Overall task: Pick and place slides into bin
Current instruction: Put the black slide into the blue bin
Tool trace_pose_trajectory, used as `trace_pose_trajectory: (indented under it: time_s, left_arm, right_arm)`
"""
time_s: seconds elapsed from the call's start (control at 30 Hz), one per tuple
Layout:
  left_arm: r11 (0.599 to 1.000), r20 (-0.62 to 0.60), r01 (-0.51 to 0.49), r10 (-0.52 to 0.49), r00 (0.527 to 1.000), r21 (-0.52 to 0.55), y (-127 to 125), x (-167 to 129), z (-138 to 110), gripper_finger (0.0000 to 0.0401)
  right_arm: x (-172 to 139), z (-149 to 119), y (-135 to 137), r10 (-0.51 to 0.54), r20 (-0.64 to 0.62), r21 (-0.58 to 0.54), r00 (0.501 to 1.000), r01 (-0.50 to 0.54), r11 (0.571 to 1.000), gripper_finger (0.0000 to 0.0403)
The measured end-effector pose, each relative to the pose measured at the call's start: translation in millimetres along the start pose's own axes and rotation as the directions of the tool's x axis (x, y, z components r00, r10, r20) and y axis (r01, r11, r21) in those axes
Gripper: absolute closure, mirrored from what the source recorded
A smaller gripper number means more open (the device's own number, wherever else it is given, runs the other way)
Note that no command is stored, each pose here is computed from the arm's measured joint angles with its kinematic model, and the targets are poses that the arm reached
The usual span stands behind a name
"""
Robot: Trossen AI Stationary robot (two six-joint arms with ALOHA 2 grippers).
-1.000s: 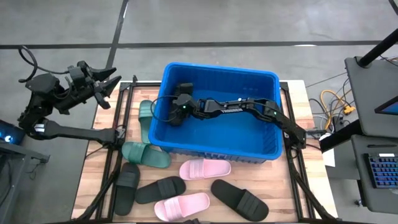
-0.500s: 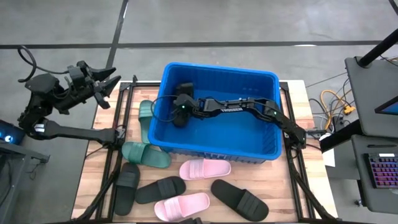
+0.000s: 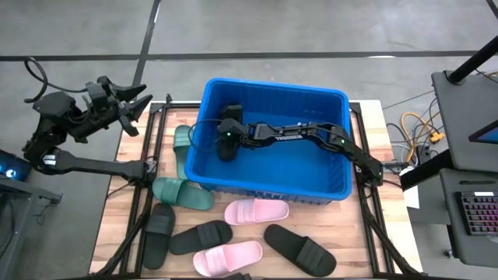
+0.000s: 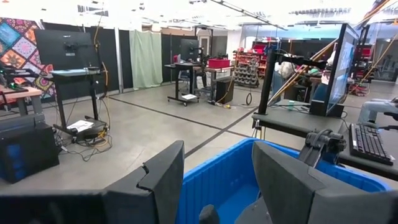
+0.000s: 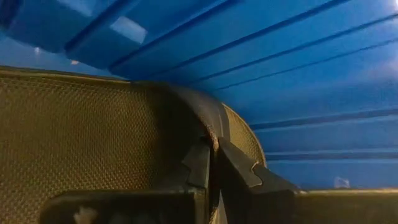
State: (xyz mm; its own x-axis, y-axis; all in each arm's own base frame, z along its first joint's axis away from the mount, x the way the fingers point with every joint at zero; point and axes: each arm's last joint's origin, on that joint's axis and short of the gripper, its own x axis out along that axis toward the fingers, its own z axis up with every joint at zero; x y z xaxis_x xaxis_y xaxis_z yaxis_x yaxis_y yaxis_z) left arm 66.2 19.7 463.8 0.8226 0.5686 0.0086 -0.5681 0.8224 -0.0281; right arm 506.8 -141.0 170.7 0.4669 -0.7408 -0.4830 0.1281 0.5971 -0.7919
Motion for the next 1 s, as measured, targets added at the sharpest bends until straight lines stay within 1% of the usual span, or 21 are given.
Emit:
trace_pose_trajectory:
  time_s: [0.17,0.23,0.27,0.33,0.47,0.53,0.63,0.83,1.0]
  left_arm:
    - [1.0,-0.002,0.0,0.0,1.0,0.001,0,1,0,0.0225]
    - [1.0,-0.003,0.0,0.0,1.0,0.002,-1,1,0,0.0225]
    - [1.0,-0.003,0.0,0.0,1.0,0.002,-1,1,0,0.0225]
    - [1.0,-0.003,-0.001,0.001,1.0,0.002,-1,1,0,0.0225]
    - [1.0,-0.004,0.0,0.0,1.0,0.003,-1,1,0,0.0225]
    - [1.0,-0.004,0.0,0.0,1.0,0.003,-1,1,0,0.0225]
    - [1.0,-0.004,0.0,0.0,1.0,0.002,-1,1,0,0.0225]
    - [1.0,-0.004,0.0,0.0,1.0,0.003,-1,1,0,0.0225]
    - [1.0,-0.004,0.0,0.0,1.0,0.003,-1,1,0,0.0225]
  right_arm:
    - [-8,8,-11,0.025,-0.027,0.09,0.999,-0.023,0.996,0.039]
    - [-9,9,-12,0.035,-0.026,0.139,0.999,-0.031,0.99,0.039]
    - [-8,9,-11,0.057,-0.02,0.161,0.998,-0.053,0.986,0.039]
    - [-6,7,-6,0.099,-0.019,0.169,0.995,-0.094,0.981,0.039]
    - [-5,6,-2,0.079,-0.036,0.153,0.996,-0.072,0.985,0.039]
    - [-3,7,-4,0.073,-0.024,0.215,0.997,-0.067,0.974,0.039]
    - [-1,5,-5,0.097,-0.005,0.292,0.995,-0.092,0.952,0.039]
    - [-1,6,-6,0.095,0.003,0.33,0.995,-0.09,0.94,0.039]
    - [-1,6,-6,0.098,0.011,0.419,0.995,-0.093,0.903,0.0384]
